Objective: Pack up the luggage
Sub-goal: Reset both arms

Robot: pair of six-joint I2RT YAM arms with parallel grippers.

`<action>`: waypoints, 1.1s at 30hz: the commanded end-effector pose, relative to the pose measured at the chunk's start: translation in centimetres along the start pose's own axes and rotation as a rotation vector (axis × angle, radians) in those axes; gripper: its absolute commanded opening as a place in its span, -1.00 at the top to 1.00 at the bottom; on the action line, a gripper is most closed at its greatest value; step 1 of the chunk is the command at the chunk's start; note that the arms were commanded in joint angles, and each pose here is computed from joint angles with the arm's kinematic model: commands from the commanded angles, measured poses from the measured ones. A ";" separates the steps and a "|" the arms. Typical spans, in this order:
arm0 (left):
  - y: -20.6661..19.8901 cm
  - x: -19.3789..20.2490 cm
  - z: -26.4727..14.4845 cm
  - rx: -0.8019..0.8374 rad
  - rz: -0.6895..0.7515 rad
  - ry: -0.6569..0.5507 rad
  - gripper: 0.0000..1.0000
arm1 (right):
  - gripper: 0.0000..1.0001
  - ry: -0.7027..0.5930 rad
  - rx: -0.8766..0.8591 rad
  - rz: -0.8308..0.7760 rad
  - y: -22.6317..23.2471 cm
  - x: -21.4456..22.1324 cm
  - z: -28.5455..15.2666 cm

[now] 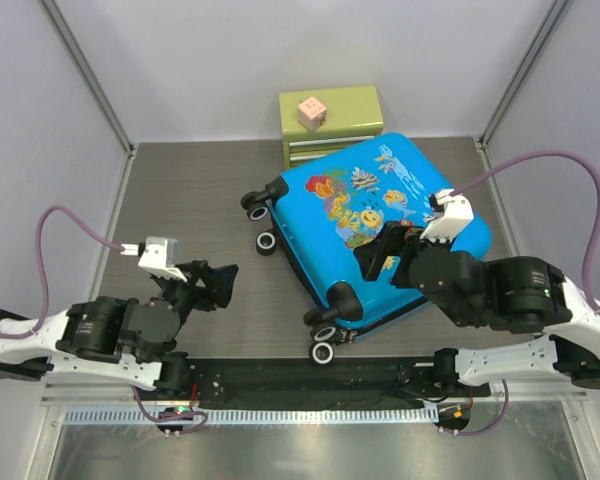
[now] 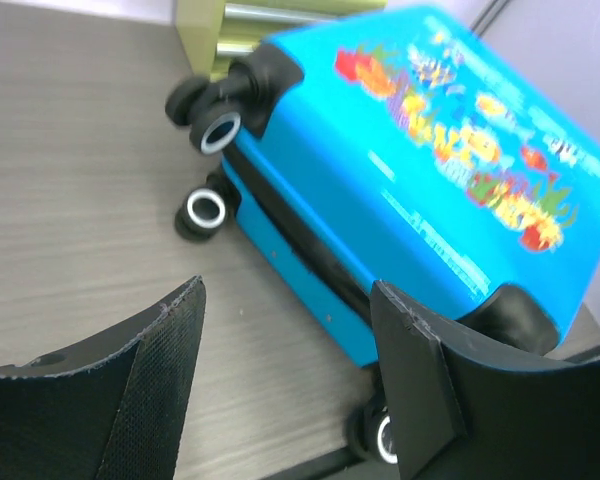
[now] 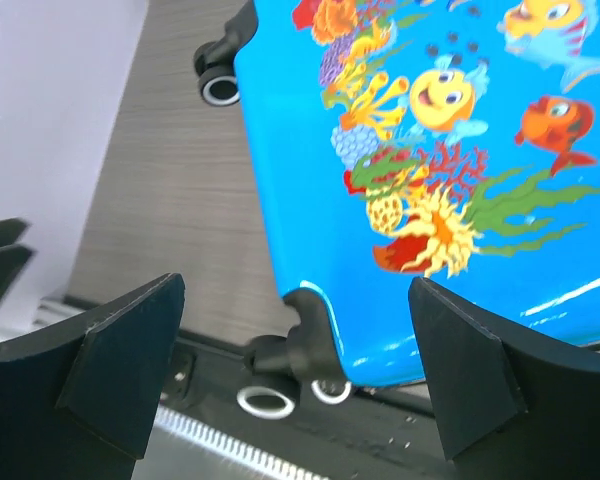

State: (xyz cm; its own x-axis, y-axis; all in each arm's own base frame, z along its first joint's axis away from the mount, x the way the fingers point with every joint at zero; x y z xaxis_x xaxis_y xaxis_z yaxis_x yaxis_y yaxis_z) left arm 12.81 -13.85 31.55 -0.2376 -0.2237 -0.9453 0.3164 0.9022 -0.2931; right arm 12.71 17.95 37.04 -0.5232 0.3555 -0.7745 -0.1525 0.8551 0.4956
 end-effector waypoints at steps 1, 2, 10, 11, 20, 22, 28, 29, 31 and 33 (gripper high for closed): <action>0.1 -4.8 -0.3 -0.062 0.010 -0.078 -0.37 | -1.00 -0.074 0.051 -0.123 0.8 -1.6 1.3; 0.0 -5.2 -0.3 -0.067 0.029 -0.082 -0.42 | -1.00 -0.089 0.067 -0.122 0.5 -1.9 1.5; -2.2 -7.0 0.3 -0.105 0.156 -0.116 -0.50 | -0.99 -0.141 0.059 -0.056 -0.7 -3.0 1.1; -2.4 -7.3 0.3 -0.100 0.158 -0.122 -0.52 | -0.99 -0.140 0.063 -0.059 -0.8 -2.8 1.1; -3.6 -7.8 0.6 -0.100 0.182 -0.128 -0.99 | -1.00 -0.152 0.075 -0.038 -1.5 -2.4 1.3; -4.0 -8.1 0.7 -0.106 0.197 -0.128 -1.00 | -0.99 -0.155 0.078 -0.036 -1.6 -2.5 1.3; -5.0 -8.2 1.0 -0.121 0.242 -0.129 -1.00 | -1.00 -0.154 0.078 -0.034 -1.5 -2.4 1.4; -4.9 -8.2 1.0 -0.121 0.241 -0.130 -1.00 | -0.99 -0.154 0.078 -0.030 -1.5 -2.4 1.4; -4.9 -8.3 1.0 -0.117 0.230 -0.130 -1.00 | -0.99 -0.153 0.078 -0.028 -1.6 -2.3 1.4; -4.8 -8.3 0.9 -0.115 0.224 -0.130 -1.00 | -1.00 -0.158 0.079 -0.023 -1.6 -2.4 1.4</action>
Point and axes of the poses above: each gripper's point midway between its finger pads, its own z axis out along the fingers, its own y axis along the line the jaws close on, x = y × z, the point moved 2 cm from there along -z, back along the fingers, and after that the axes turned 4 degrees about z, right-handed, at the moved point
